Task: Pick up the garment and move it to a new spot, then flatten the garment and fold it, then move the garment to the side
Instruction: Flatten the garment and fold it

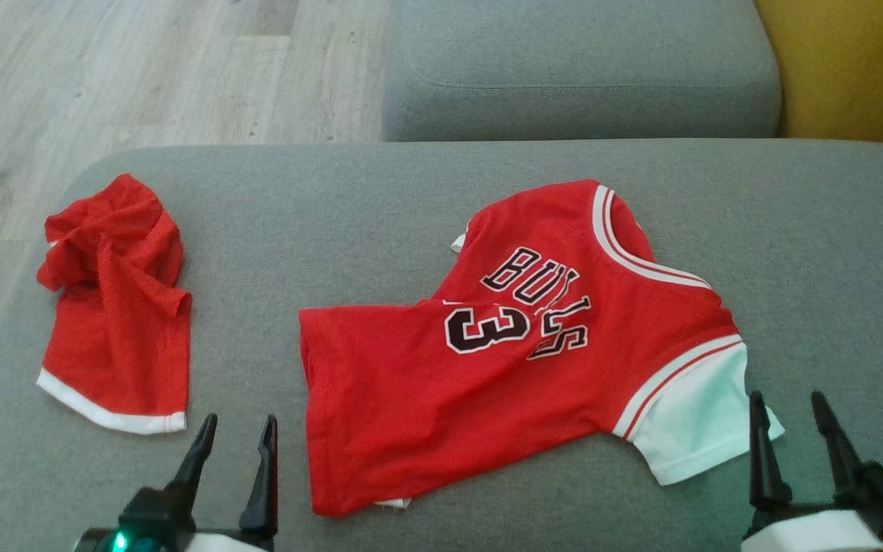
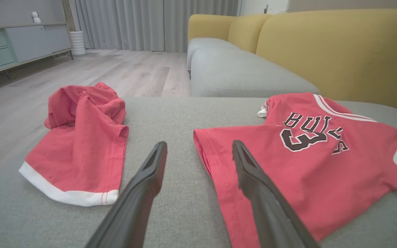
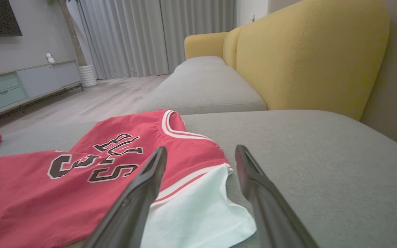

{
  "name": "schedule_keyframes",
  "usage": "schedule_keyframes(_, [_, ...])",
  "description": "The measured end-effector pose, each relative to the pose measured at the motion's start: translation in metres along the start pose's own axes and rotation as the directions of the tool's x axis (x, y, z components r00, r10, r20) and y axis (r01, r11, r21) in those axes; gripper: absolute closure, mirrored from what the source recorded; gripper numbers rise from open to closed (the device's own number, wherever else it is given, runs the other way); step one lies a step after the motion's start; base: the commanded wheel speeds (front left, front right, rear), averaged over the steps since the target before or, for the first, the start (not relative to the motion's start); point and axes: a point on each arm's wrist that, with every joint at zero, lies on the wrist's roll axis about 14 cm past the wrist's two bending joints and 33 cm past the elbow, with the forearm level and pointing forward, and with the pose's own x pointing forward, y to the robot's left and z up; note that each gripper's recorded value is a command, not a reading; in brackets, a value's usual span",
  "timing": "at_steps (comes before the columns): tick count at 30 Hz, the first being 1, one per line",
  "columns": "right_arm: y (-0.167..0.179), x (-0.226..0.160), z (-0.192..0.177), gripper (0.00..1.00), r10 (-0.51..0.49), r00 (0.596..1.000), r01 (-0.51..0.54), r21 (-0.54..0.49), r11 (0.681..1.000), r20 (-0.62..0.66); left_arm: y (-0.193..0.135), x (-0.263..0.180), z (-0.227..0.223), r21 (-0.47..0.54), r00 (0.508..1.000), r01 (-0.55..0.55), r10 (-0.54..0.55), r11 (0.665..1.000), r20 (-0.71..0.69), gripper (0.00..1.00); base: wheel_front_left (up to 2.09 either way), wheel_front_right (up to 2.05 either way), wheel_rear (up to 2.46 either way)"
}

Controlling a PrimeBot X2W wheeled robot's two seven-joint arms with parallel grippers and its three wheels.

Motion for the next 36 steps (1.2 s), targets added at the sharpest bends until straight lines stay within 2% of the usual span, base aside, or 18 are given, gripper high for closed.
schedule_keyframes(3, [-0.007,0.005,0.005,0.0,-0.015,1.0,0.015,-0.034,0.999,-0.002,-0.003,-0.002,-0.018,-0.003,0.998,0.007,-0.007,1.0,-0.061,0.0,0.0,0.0,0.0])
schedule_keyframes(6, [-0.014,0.016,-0.005,0.0,-0.011,0.99,-0.004,-0.104,0.995,-0.141,-0.015,-0.007,-0.05,-0.021,0.975,0.046,-0.049,0.999,-0.218,0.0,0.0,0.0,0.0])
schedule_keyframes(8, [-0.024,0.02,-0.013,0.0,-0.03,0.969,-0.005,-0.138,0.99,-0.247,-0.024,-0.01,-0.067,-0.04,0.946,0.069,-0.078,0.997,-0.314,0.0,0.0,0.0,0.0])
schedule_keyframes(12, [-0.041,0.012,-0.044,0.0,-0.064,0.877,-0.049,-0.221,0.974,-0.477,-0.033,-0.014,-0.091,-0.063,0.885,0.095,-0.113,0.994,-0.451,0.0,0.0,0.0,0.0])
schedule_keyframes(16, [-0.045,0.001,-0.066,0.0,-0.069,0.787,-0.079,-0.212,0.974,-0.613,-0.033,-0.015,-0.101,-0.086,0.853,0.08,-0.113,0.993,-0.509,0.0,0.0,0.0,0.0])
schedule_keyframes(23, [-0.051,0.0,-0.074,0.0,-0.076,0.733,-0.083,-0.2,0.976,-0.676,-0.038,-0.009,-0.112,-0.09,0.824,0.088,-0.123,0.992,-0.553,0.0,0.0,0.0,0.0])
schedule_keyframes(31, [-0.056,0.017,-0.08,0.0,-0.091,0.717,-0.073,-0.203,0.976,-0.691,-0.047,0.01,-0.117,-0.109,0.81,0.118,-0.16,0.987,-0.565,0.0,0.0,0.0,0.0])
schedule_keyframes(36, [-0.049,0.022,-0.095,0.0,-0.068,0.68,-0.107,-0.191,0.976,-0.73,-0.05,0.016,-0.12,-0.121,0.795,0.125,-0.172,0.985,-0.581,0.0,0.0,0.0,0.0])
